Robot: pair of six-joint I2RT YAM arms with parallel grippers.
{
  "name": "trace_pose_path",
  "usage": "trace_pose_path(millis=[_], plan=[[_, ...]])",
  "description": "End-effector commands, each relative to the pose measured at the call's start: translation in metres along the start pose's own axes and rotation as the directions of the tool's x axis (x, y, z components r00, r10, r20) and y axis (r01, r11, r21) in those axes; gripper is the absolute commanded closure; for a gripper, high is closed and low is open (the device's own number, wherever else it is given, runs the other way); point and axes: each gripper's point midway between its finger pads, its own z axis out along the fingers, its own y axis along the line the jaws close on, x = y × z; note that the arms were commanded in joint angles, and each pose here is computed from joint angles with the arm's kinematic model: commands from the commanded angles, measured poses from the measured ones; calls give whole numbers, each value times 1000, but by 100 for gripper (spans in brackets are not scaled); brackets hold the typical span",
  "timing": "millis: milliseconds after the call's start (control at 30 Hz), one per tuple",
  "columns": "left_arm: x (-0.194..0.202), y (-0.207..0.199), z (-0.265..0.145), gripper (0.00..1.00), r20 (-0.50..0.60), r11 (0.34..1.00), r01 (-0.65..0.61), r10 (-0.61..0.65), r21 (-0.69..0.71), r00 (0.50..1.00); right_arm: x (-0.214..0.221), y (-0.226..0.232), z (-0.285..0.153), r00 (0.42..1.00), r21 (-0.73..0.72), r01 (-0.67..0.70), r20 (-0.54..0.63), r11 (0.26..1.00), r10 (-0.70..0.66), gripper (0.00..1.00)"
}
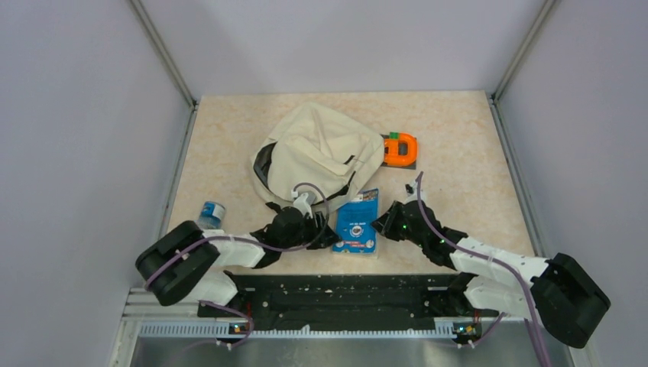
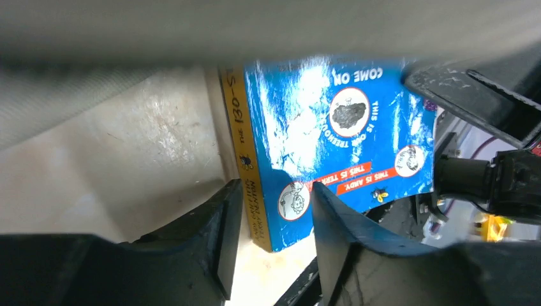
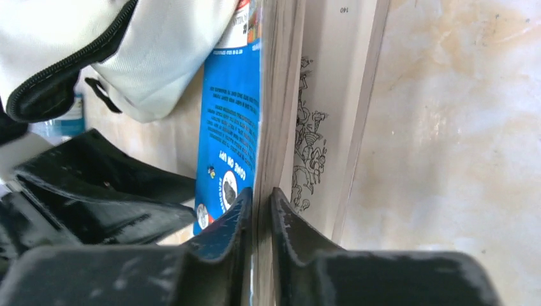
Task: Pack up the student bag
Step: Pick up the book from the center of the board.
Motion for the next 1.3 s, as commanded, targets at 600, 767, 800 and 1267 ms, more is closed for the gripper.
trace_pose_path(millis=[600, 767, 800, 1267], plan=[[-89, -140, -98, 18, 300, 929, -267, 187, 255, 936, -113, 117, -147, 891, -346, 259, 446, 902, -85, 100], [-91, -161, -95, 17, 298, 899, -262, 158, 351, 941, -122, 158, -179, 860, -492, 354, 505, 795, -71, 100], [-93, -166, -96, 17, 309, 891, -268, 155, 366, 938, -121, 165, -183, 858, -517, 373, 508, 771, -75, 100], [-102, -206, -133, 17, 413, 774, -350, 126, 528, 902, -99, 226, -217, 843, -710, 522, 515, 473, -158, 100]])
